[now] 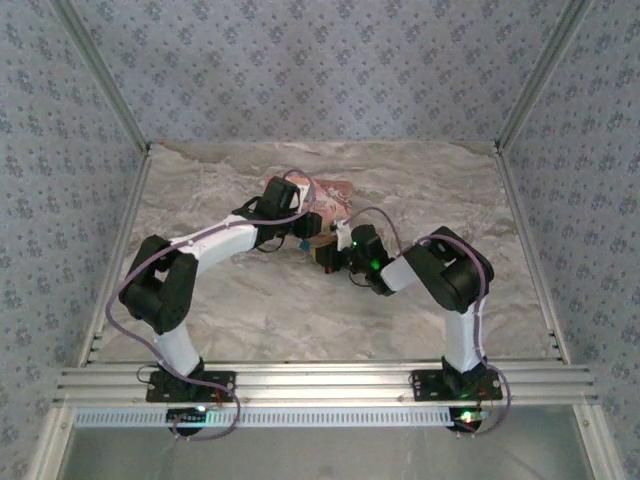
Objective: Unlock a padlock with a key
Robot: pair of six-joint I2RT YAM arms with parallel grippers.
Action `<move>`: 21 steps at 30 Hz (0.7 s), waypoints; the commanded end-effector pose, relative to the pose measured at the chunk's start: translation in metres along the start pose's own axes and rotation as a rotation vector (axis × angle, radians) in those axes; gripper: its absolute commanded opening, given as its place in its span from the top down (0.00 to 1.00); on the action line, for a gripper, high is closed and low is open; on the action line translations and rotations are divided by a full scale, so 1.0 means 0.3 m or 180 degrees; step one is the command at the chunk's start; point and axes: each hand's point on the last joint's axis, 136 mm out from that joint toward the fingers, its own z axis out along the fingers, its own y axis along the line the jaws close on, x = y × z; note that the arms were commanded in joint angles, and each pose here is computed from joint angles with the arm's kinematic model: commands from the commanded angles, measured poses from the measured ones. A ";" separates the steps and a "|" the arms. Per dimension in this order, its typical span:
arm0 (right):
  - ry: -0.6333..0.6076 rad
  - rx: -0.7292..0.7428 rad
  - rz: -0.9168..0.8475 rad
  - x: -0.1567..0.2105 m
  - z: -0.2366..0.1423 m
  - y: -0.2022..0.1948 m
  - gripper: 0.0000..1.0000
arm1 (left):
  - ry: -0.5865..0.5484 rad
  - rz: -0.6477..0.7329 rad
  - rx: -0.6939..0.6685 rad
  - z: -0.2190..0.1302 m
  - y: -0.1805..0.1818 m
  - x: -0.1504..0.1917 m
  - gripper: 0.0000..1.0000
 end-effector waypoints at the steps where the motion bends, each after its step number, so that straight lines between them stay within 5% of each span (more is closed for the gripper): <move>1: -0.0360 -0.0349 -0.0044 -0.106 0.035 0.105 1.00 | 0.1398 -0.0336 -0.0048 0.066 0.035 0.448 0.52; 9: -0.0348 -0.0310 -0.0031 -0.086 0.020 0.095 1.00 | 0.1186 -0.0427 0.0098 0.036 0.011 0.364 0.48; 21: -0.0186 -0.0186 0.0178 0.003 0.007 0.066 1.00 | 0.0028 -0.0575 0.0464 -0.258 -0.015 -0.024 0.26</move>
